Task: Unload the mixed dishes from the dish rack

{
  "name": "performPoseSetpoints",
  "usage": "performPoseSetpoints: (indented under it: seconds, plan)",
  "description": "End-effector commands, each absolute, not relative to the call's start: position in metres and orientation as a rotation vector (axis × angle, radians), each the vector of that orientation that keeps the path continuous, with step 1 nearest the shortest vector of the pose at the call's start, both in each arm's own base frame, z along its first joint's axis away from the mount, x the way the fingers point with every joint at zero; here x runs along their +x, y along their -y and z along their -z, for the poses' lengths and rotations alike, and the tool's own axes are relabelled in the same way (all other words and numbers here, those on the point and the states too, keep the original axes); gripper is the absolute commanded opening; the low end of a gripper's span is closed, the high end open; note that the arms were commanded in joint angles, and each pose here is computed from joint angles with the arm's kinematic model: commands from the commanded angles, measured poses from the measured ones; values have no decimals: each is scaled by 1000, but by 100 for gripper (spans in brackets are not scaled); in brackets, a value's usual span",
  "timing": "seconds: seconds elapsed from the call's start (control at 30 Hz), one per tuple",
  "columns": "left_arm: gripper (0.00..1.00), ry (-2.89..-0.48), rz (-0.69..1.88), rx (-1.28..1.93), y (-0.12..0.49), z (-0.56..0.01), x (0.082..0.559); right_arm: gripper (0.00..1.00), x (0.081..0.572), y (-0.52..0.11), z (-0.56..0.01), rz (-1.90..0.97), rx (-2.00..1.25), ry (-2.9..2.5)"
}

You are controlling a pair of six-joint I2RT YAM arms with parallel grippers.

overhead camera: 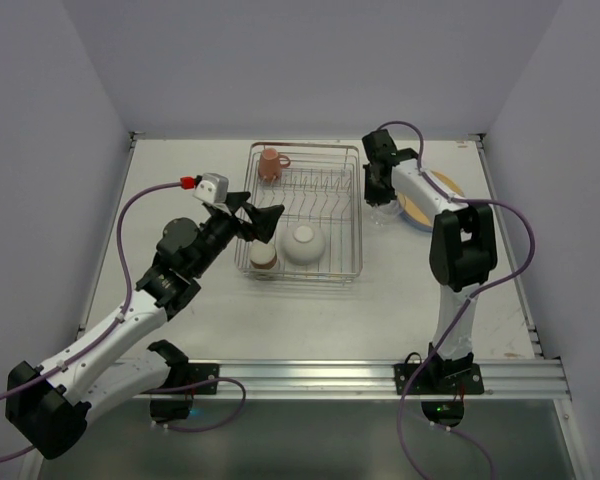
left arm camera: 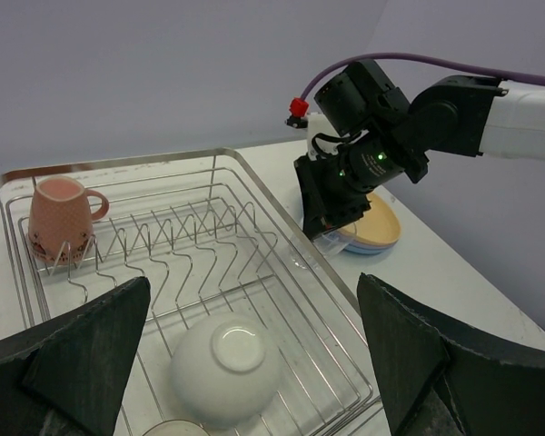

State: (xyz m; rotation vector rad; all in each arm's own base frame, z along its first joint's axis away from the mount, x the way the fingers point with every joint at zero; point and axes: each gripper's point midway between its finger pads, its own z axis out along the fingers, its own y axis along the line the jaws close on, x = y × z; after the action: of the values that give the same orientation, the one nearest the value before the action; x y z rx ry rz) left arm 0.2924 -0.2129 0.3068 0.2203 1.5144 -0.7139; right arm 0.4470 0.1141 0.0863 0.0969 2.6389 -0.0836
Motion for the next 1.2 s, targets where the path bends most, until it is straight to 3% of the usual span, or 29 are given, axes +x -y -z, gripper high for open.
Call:
performPoseSetpoints:
  seconds: [0.0,0.2,0.83,1.17]
  plan:
    - [100,-1477,680,221,209,-321,296,16,459,-117,-106,68,66,-2596]
    - [100,-1477,674,227,208,-321,296,32,458,-117,-108,69,69,-2596]
    - [100,-1569,543,151,194,-305,315,34,436,-105,-185,-29,136,-2395]
    - [100,-1623,385,172,191,-316,350,43,420,-111,-227,-151,114,-2259]
